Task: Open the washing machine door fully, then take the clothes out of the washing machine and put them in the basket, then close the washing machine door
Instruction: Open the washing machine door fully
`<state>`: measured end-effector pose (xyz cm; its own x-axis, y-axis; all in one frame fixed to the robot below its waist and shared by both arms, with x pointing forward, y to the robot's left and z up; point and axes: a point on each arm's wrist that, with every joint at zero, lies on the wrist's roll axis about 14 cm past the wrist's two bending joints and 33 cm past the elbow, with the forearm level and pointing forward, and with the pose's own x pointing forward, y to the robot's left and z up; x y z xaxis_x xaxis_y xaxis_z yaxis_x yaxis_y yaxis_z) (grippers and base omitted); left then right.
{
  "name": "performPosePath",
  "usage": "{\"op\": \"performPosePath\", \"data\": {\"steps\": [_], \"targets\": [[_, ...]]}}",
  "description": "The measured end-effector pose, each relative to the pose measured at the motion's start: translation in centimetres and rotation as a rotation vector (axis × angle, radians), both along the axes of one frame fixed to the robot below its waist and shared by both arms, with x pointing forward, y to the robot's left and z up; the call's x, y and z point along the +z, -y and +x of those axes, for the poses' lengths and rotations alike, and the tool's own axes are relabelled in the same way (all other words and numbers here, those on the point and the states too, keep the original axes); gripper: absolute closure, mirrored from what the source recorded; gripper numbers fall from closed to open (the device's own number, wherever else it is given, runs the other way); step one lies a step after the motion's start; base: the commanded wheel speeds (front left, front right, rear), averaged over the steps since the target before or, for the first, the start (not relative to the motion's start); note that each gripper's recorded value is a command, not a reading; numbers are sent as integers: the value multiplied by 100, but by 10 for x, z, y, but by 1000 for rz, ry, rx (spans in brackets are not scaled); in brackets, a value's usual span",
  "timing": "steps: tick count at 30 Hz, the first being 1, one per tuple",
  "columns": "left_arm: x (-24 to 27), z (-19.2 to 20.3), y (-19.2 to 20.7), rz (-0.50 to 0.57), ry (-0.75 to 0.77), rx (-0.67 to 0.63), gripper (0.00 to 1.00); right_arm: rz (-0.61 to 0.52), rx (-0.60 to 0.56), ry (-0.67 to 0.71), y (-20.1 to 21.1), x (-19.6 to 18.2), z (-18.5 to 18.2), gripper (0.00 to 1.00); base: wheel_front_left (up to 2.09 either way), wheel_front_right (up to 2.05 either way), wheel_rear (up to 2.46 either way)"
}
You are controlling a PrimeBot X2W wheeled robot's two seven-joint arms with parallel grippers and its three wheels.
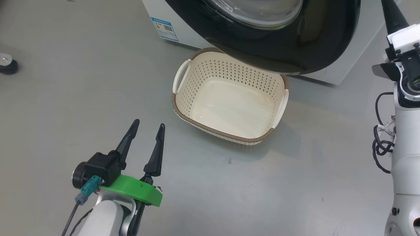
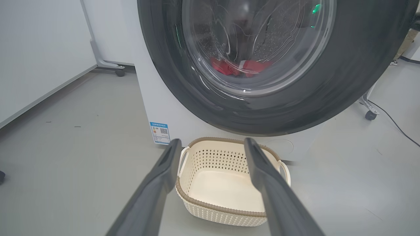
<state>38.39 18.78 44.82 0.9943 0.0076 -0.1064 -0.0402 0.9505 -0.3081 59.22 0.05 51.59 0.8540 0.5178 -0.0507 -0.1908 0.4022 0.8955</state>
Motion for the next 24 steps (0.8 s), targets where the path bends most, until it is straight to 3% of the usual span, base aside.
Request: {"op": "performPosePath", "data": {"steps": [15,24], "targets": [[-2,-4,-2,2,-11,7,0,173,115,-177,-18,-3,-3,100,0,0,0],[0,-4,-2,4,-5,5,0,203,170,-238,-25,-6,-9,100,0,0,0]]}}
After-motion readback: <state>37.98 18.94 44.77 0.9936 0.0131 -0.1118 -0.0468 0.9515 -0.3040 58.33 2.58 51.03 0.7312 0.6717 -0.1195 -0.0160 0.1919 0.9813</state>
